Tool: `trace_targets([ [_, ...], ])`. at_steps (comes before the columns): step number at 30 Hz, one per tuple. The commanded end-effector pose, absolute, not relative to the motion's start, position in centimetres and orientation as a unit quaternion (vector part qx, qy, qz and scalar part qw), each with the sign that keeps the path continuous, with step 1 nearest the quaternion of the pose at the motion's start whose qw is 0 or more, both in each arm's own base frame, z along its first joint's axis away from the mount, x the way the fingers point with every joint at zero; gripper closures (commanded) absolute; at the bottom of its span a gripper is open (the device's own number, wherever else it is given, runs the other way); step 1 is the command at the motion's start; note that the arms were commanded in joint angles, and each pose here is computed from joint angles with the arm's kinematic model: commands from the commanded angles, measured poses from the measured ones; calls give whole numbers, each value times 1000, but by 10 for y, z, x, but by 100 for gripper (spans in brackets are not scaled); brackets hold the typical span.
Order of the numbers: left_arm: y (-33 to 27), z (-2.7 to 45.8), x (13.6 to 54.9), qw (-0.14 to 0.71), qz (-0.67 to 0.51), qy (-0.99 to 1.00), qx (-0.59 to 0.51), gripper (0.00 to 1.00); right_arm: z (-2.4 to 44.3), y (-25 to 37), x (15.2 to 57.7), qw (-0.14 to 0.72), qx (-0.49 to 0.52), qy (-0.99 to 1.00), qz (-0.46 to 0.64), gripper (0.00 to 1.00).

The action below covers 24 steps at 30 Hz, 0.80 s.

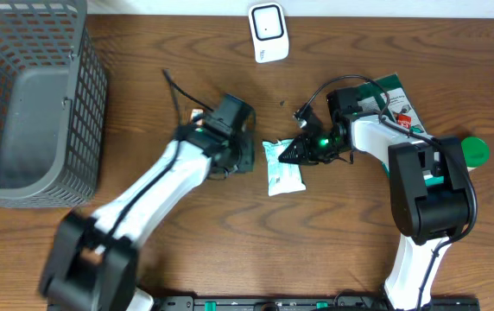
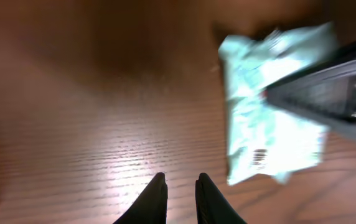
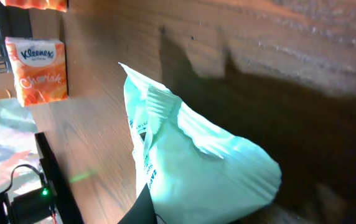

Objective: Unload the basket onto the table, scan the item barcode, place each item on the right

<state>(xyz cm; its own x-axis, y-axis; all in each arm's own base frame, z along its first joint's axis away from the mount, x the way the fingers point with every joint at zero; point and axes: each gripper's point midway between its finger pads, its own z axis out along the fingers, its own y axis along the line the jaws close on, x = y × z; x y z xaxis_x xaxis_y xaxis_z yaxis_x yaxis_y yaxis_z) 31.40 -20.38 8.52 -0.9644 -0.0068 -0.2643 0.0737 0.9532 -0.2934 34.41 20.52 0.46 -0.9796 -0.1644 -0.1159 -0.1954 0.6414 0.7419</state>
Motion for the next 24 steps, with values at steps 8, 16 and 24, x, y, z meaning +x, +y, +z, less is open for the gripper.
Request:
trace_targets([
  [8,-115,234,321,363,-124,922,-52,81,18,207,338,16,-105,897,429,99],
  [16,-29,303,284,470,-85,866,-150,81,77,224,348,86,-163,851,492,99],
  [24,28,318,272,500,-44,833,-233,63,143,205,368,230,-201,879,366,99],
])
